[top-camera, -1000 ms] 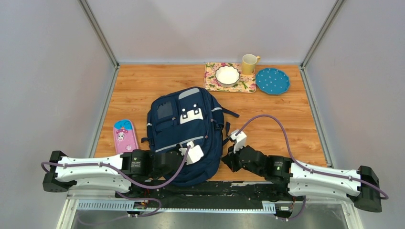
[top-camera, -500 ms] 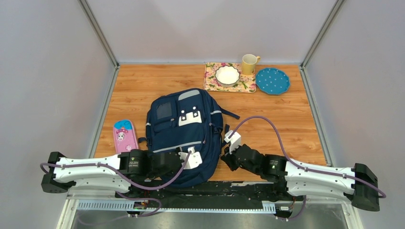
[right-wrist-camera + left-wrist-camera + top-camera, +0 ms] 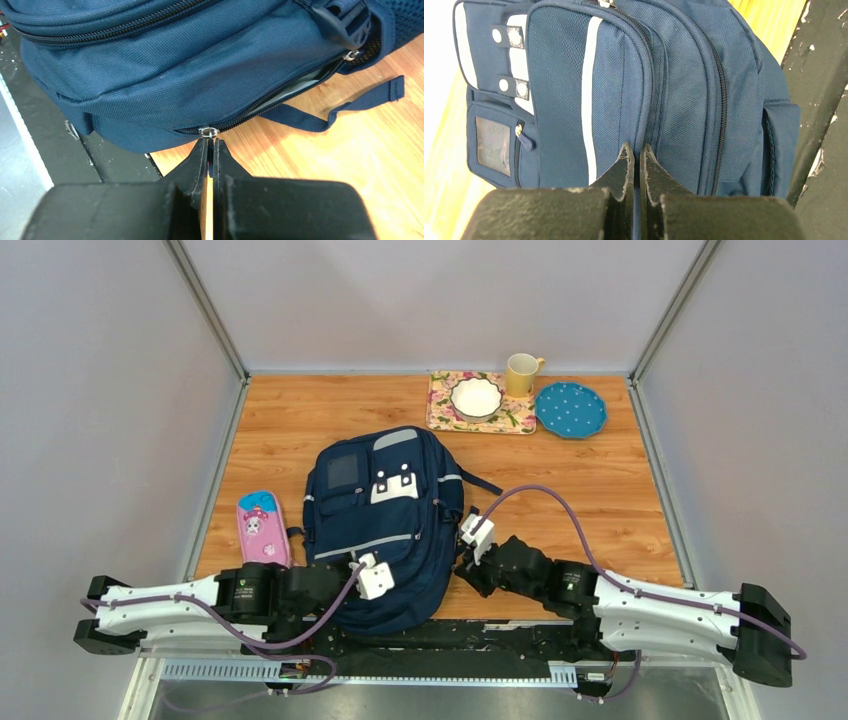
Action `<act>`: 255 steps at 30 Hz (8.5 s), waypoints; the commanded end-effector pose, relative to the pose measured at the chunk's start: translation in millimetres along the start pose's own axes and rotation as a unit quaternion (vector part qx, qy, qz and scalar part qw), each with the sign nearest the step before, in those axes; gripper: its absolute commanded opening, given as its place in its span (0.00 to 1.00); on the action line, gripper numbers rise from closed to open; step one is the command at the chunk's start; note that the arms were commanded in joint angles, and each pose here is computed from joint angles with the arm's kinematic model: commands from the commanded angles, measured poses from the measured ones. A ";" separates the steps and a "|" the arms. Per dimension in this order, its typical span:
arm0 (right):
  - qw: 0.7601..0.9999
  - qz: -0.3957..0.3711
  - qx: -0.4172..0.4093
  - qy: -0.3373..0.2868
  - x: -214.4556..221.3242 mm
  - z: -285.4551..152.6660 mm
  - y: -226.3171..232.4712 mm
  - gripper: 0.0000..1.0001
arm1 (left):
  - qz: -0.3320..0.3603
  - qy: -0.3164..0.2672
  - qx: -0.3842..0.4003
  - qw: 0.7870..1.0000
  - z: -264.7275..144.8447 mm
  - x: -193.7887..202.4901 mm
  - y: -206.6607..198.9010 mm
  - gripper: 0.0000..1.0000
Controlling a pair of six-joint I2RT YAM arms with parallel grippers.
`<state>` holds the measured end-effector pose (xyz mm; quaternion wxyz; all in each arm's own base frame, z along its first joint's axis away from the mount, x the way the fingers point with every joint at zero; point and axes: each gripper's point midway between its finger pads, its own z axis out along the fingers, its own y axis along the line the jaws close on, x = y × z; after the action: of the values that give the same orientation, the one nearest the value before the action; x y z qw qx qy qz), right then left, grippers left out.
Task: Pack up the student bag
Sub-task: Zip the student bag at the center of the board, then adjust the student bag at the center of the board.
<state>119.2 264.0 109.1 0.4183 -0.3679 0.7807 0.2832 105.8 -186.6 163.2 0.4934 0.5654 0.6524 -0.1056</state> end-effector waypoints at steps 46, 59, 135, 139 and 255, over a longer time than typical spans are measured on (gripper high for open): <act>0.995 0.045 -0.059 -0.062 -34.2 -13.1 23.5 0.00 | -0.277 0.063 -0.246 0.927 83.5 -73.5 19.5 0.62; 0.995 0.053 -0.049 -0.066 -31.2 -14.8 18.7 0.00 | -0.291 0.121 -0.209 0.926 83.7 -53.6 -3.4 0.62; 0.972 0.186 0.091 -0.107 -44.0 3.7 -65.6 0.39 | -0.158 0.054 0.006 0.986 40.6 -16.8 -15.3 0.00; 0.955 0.227 0.114 -0.151 -53.1 -21.2 -74.2 0.56 | -0.159 0.048 0.005 0.986 40.2 -18.0 -14.6 0.00; 0.838 0.511 0.091 -0.169 -82.9 -16.0 -65.9 0.00 | -0.431 0.063 -0.035 0.899 172.6 -77.2 -16.5 0.67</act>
<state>207.0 221.1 133.4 0.3622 0.2316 0.8154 0.3877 151.5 -360.7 115.5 0.3324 0.2554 0.8688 -0.2636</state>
